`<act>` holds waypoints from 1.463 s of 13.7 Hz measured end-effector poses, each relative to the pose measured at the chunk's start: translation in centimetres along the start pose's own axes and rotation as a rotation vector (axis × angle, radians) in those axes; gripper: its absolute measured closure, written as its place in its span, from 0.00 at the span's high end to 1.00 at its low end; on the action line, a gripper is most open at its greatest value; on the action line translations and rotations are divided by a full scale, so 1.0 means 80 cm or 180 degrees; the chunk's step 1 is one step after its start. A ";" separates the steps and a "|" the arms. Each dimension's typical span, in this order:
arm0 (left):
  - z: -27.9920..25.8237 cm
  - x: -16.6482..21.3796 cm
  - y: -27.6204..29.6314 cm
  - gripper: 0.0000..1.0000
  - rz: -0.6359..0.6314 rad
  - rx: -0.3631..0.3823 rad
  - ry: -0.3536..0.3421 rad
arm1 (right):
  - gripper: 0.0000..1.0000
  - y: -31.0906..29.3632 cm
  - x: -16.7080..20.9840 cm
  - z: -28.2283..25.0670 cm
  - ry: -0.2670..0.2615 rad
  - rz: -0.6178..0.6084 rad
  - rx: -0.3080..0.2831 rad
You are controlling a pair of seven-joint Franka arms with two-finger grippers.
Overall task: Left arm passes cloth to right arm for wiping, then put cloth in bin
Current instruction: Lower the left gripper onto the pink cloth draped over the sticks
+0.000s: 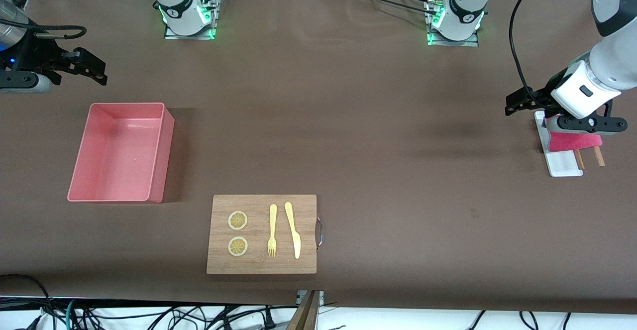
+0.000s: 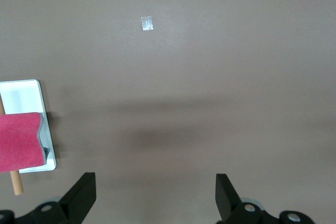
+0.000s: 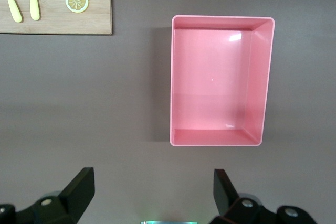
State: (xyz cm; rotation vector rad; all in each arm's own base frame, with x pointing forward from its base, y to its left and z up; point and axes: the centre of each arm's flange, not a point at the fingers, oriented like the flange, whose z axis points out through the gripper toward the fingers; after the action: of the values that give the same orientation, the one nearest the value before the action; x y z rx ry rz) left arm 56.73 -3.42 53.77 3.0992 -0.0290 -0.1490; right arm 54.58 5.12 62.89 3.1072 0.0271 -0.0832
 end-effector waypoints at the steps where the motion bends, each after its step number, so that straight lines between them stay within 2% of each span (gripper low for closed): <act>1: 0.002 0.000 0.001 1.00 0.0003 0.0000 -0.0007 | 1.00 0.000 0.000 0.000 0.0000 0.0000 0.0000; 9: -0.006 -0.009 -0.004 1.00 0.0007 0.0103 -0.0086 | 1.00 0.000 0.000 0.000 0.0000 0.0000 0.0000; 13: 0.002 -0.010 -0.041 1.00 -0.0011 0.0177 -0.0206 | 1.00 0.000 0.000 0.000 0.0000 0.0000 0.0000; 16: 0.026 -0.001 -0.093 1.00 0.0339 0.0214 -0.0354 | 1.00 0.000 0.000 0.000 0.0000 0.0000 -0.0001; 20: 0.042 -0.006 -0.189 1.00 0.1131 0.0103 -0.0468 | 1.00 0.000 0.000 0.000 0.0000 0.0000 -0.0001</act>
State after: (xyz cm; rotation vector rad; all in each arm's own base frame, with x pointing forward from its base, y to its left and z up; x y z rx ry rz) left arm 56.15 11.56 49.88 3.0430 -0.5856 -0.3636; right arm 54.58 5.11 62.88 3.1070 0.0269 -0.0833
